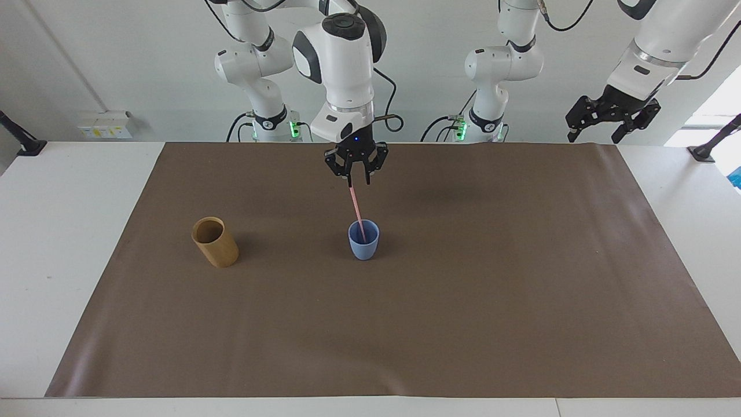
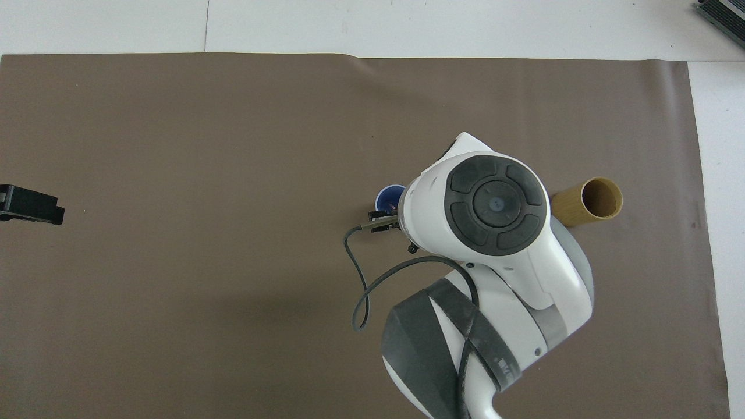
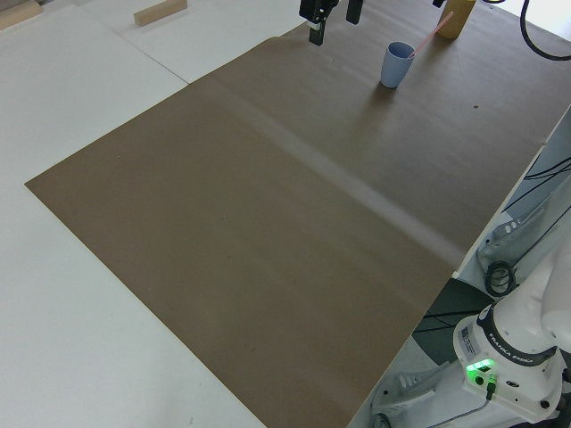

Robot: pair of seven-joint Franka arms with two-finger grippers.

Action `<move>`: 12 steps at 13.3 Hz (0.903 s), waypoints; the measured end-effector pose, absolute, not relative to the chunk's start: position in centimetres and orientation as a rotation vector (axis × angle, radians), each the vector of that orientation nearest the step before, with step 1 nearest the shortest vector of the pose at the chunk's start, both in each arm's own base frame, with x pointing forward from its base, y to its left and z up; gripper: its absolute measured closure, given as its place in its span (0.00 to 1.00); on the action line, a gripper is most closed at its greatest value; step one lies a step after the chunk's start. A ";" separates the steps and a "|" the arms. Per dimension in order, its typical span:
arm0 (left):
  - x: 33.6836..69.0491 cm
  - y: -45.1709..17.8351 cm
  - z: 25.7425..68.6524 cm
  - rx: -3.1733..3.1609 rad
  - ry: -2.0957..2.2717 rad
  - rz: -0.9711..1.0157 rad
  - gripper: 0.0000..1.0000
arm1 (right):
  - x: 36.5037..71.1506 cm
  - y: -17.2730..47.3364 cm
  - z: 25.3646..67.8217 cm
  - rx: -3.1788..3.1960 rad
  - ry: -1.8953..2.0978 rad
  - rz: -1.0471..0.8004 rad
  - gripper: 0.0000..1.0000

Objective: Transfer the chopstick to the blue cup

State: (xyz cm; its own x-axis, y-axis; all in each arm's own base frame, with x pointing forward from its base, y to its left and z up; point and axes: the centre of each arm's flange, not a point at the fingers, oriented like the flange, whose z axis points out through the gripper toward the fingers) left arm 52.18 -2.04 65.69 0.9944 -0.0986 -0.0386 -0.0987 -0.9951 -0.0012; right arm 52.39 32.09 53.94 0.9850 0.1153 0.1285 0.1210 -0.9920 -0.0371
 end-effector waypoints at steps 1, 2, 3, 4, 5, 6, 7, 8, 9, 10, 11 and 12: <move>52.2 -2.0 65.7 -3.134 0.155 0.060 0.00 | 52.6 31.7 54.5 -3.081 -0.145 -0.211 0.32; 52.2 -2.0 65.7 -3.134 0.155 0.061 0.00 | 52.8 31.0 55.4 -3.076 -0.106 -0.231 0.19; 52.2 -2.0 65.7 -3.134 0.155 0.061 0.00 | 53.1 29.9 56.4 -3.072 -0.070 -0.250 0.09; 52.2 -2.0 65.7 -3.134 0.155 0.061 0.00 | 53.3 28.2 57.6 -3.073 -0.026 -0.265 0.00; 52.2 -2.0 65.7 -3.134 0.155 0.061 0.00 | 53.7 25.8 58.9 -3.076 0.036 -0.277 0.00; 52.2 -2.0 65.7 -3.134 0.155 0.061 0.00 | 54.0 23.2 60.0 -3.080 0.103 -0.284 0.00; 52.2 -2.0 65.7 -3.134 0.155 0.061 0.00 | 54.2 20.5 61.0 -3.086 0.169 -0.285 0.00; 52.2 -2.0 65.7 -3.134 0.155 0.061 0.00 | 54.3 17.9 61.9 -3.092 0.224 -0.281 0.00; 52.2 -2.0 65.7 -3.134 0.155 0.061 0.00 | 54.3 15.6 62.6 -3.101 0.262 -0.273 0.00; 52.2 -2.0 65.7 -3.134 0.155 0.061 0.00 | 54.1 13.5 63.2 -3.110 0.288 -0.261 0.00; 52.2 -2.0 65.7 -3.134 0.155 0.061 0.00 | 53.8 11.7 63.9 -3.119 0.307 -0.247 0.00; 52.2 -2.0 65.7 -3.134 0.155 0.061 0.00 | 53.2 10.3 64.5 -3.130 0.320 -0.223 0.00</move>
